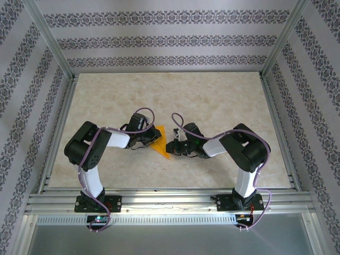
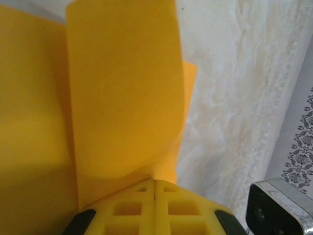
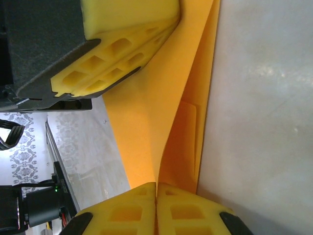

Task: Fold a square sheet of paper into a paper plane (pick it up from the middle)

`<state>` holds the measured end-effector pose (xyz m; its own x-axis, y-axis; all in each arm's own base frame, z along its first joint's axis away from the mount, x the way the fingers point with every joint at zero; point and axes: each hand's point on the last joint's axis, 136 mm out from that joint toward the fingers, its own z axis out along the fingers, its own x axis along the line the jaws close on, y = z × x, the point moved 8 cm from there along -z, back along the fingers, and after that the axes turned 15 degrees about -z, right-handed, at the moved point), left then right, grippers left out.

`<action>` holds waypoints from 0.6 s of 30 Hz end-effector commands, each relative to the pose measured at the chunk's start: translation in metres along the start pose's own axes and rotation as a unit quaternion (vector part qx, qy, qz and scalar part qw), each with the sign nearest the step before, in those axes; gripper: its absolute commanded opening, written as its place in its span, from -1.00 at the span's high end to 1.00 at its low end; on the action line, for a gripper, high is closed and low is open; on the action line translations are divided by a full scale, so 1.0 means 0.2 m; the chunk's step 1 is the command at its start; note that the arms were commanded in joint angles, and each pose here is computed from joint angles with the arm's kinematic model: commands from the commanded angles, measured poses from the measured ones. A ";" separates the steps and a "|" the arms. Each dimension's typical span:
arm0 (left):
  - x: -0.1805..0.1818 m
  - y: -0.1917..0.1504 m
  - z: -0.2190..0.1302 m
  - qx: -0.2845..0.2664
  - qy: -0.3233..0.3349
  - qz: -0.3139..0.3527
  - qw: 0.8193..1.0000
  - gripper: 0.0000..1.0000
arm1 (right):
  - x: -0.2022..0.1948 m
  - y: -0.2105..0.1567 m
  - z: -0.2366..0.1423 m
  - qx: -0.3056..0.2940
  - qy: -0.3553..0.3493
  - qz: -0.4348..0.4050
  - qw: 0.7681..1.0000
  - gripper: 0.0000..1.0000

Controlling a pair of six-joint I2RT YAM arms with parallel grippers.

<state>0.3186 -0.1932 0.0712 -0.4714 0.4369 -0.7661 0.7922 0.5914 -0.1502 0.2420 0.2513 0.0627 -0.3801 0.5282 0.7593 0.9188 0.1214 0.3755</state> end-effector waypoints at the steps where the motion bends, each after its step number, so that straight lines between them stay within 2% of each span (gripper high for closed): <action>1: 0.06 -0.02 0.03 0.012 0.036 0.006 0.999 0.94 | -0.10 -0.11 0.04 0.042 -0.041 0.041 0.997 0.78; 9: 0.10 -0.03 0.02 0.015 0.049 0.005 0.999 0.95 | -0.02 -0.08 0.00 0.044 -0.013 0.048 0.998 0.60; 13: 0.10 -0.03 0.02 0.015 0.047 0.006 0.999 0.95 | -0.01 -0.10 -0.02 0.046 -0.009 0.049 0.998 0.60; 18: 0.09 -0.03 0.02 0.015 0.045 0.006 0.999 0.95 | 0.00 -0.13 -0.04 0.054 -0.008 0.053 0.997 0.72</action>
<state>0.3179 -0.1934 0.0708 -0.4586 0.4528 -0.7647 0.8043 0.5775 -0.1404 0.2359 0.2485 0.0673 -0.3466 0.5278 0.7755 0.9343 0.1203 0.3356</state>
